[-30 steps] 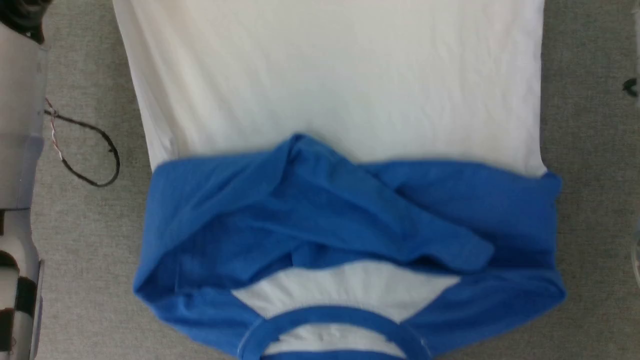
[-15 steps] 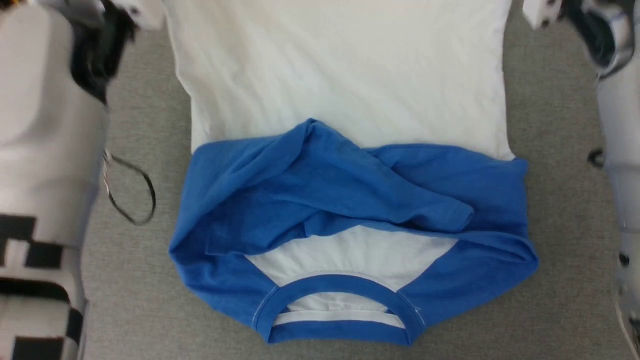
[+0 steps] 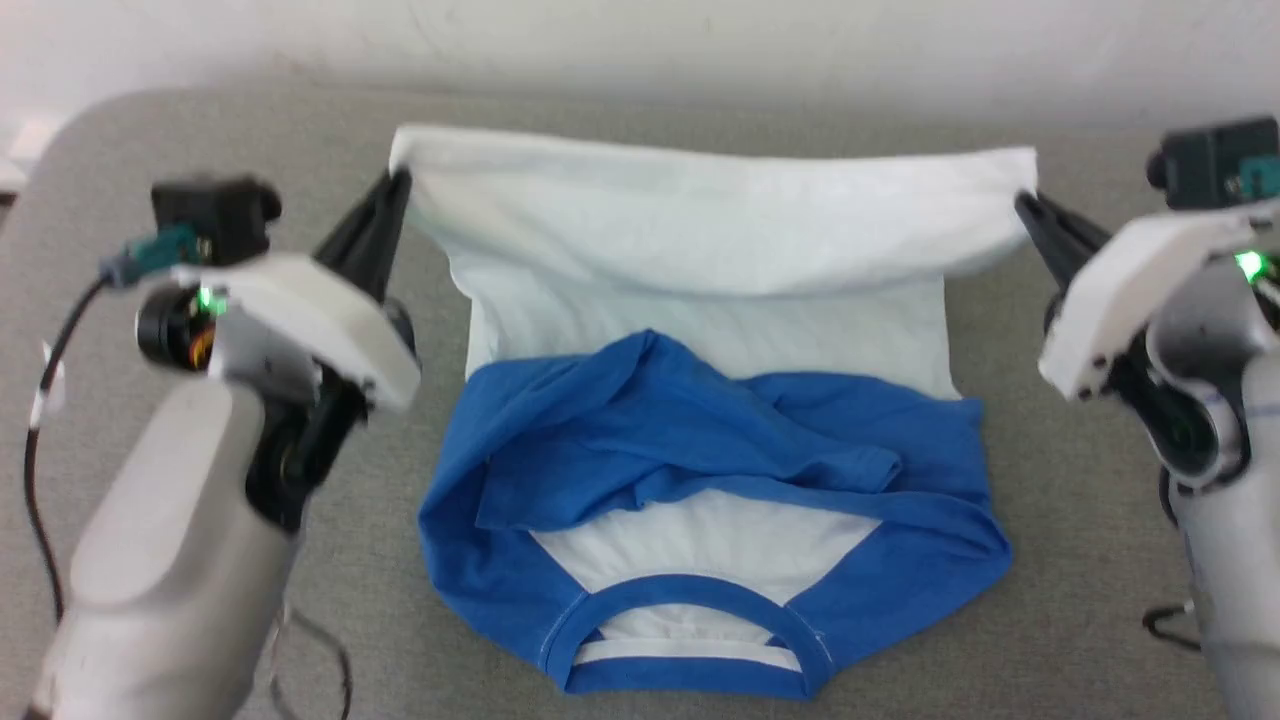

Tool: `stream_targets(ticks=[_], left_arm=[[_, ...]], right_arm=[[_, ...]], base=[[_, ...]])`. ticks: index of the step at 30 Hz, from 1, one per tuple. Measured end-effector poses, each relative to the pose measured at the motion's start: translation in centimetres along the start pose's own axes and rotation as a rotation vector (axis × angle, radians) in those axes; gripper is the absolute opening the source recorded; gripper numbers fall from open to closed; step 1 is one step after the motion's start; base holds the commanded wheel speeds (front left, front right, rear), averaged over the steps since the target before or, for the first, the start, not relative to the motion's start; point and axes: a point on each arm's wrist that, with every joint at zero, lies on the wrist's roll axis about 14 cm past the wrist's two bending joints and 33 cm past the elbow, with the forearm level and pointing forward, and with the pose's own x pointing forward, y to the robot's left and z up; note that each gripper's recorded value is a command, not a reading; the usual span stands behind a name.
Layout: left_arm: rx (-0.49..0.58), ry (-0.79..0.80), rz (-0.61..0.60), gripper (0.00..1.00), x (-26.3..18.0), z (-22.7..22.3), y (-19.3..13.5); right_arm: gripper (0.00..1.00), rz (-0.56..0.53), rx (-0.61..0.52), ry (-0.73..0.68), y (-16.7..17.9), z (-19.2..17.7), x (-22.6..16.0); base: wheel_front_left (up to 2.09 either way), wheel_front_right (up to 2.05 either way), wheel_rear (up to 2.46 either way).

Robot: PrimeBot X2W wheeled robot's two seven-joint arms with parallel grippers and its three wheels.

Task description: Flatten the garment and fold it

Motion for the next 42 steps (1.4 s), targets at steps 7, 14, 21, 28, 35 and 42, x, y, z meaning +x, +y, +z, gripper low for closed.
stream_targets(ticks=[7, 14, 21, 28, 35, 42], left_arm=[[-0.094, 0.038, 0.031, 0.0, -7.0, -1.6, -1.1], [-0.18, 0.113, 0.089, 0.0, -10.8, -5.0, -1.2], [-0.244, 0.22, 0.172, 0.0, -12.0, -9.1, 0.2], [-0.291, 0.346, 0.282, 0.0, -14.1, -13.0, 1.6], [-0.304, 0.489, 0.317, 0.0, -16.1, -16.1, 1.3], [-0.311, 0.603, 0.32, 0.27, -17.5, -18.3, 0.6]], right_arm=[[0.0, -0.026, 0.069, -0.019, 0.4, -1.4, -5.9], [0.0, -0.084, 0.179, 0.05, -0.1, -6.1, -9.4], [0.0, -0.119, 0.248, 0.171, -0.3, -11.1, -10.3], [0.0, -0.113, 0.28, 0.341, 0.6, -16.0, -11.6], [0.0, -0.093, 0.265, 0.466, 1.4, -18.8, -12.9], [0.49, -0.096, 0.251, 0.516, 1.5, -19.7, -13.4]], base=[[0.0, 0.0, 0.0], [0.0, 0.0, 0.0], [0.0, 0.0, 0.0], [0.0, 0.0, 0.0], [0.0, 0.0, 0.0], [0.0, 0.0, 0.0]])
